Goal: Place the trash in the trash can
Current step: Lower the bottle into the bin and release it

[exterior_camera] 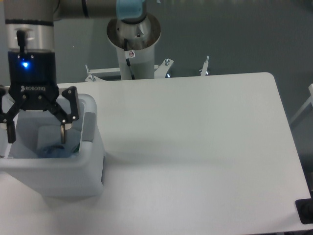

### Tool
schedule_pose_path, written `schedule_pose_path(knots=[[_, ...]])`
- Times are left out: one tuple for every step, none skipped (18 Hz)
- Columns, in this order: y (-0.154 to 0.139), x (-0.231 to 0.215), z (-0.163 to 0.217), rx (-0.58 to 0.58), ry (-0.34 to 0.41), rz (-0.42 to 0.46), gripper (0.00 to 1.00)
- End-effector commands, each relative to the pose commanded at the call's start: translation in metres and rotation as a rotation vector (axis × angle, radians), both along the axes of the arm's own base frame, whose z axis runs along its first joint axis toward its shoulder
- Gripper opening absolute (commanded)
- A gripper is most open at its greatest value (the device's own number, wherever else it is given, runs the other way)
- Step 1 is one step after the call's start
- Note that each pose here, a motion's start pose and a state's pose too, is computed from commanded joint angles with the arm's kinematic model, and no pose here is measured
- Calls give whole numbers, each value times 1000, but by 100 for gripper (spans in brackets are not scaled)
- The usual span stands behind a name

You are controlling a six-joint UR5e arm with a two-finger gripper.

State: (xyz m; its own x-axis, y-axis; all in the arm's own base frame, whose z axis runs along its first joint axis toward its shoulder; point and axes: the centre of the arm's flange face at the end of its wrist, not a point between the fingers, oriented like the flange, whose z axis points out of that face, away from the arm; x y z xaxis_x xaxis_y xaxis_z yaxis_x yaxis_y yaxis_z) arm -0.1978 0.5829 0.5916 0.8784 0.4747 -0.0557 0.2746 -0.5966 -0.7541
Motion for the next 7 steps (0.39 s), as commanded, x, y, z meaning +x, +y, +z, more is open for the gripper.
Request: schedule_pose_path(knots=[[-5,-14,1,1,4,18,100],[-8,-25,-2,-9,7,32,100],[-10,-28,-6,-30,28,19,100],[-11,-29,-7,-53,55,-4,100],[-13,-29,-10,-74,69,-21,100],[-15,-27,-9,-76,73,-25,100],[-17,-28,-11,-81,68,-21,100]])
